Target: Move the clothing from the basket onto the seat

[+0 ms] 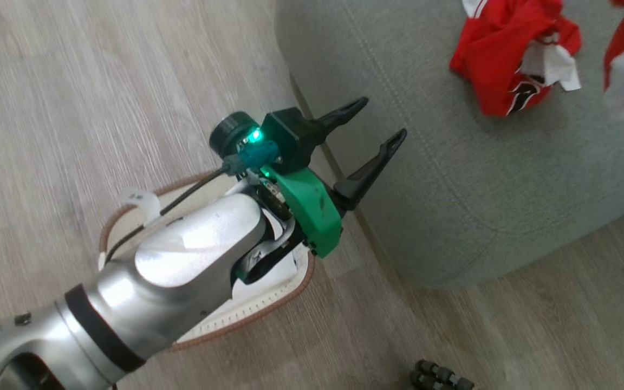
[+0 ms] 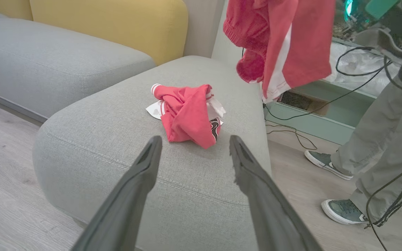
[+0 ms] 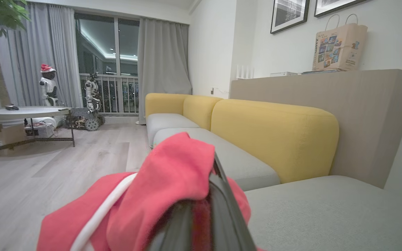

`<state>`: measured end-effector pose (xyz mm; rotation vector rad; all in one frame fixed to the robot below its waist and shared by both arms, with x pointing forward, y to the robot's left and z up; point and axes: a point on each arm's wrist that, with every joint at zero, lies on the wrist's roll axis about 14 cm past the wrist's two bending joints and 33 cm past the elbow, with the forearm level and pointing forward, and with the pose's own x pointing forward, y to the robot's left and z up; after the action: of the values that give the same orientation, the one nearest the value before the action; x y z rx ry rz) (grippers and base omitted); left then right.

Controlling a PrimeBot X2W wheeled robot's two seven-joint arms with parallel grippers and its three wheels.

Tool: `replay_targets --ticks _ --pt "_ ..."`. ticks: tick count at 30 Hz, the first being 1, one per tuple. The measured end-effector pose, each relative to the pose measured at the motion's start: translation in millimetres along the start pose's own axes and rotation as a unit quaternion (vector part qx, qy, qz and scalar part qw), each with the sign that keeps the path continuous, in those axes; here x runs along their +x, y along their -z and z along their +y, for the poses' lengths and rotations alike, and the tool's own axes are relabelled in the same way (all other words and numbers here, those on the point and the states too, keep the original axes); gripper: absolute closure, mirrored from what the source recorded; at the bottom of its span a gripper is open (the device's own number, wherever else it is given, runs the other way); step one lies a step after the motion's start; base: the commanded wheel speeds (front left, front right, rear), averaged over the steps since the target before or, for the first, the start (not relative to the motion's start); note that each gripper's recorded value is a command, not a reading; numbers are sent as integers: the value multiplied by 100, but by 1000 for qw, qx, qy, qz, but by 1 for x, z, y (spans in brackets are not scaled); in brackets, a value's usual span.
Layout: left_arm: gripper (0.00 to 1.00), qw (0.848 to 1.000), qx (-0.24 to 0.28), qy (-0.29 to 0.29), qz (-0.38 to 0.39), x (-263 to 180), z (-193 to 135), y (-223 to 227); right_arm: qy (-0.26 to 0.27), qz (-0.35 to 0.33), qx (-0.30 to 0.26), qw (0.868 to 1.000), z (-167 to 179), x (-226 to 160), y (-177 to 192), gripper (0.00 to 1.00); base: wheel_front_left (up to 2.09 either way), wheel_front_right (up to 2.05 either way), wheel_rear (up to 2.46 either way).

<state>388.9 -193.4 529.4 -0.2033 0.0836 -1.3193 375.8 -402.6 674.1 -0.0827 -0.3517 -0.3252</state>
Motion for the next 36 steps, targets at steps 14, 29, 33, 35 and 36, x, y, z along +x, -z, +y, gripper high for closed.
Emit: replay_targets --ticks 14,29,33,35,36 --pt "0 999 -24 -26 20 -7 64 39 38 66 -66 995 -29 91 72 100 0 0 0" --pt "0 998 -37 -54 21 -21 110 76 50 188 -103 976 -24 103 201 100 0 0 0" --pt "0 997 -44 -55 25 -22 113 86 44 233 -113 965 -22 94 225 100 0 0 0" --pt "0 997 -47 -56 26 -21 114 90 40 249 -115 961 -21 89 235 100 0 0 0" --pt "0 997 -48 -55 28 -21 113 91 40 256 -113 959 -21 87 238 100 0 0 0"
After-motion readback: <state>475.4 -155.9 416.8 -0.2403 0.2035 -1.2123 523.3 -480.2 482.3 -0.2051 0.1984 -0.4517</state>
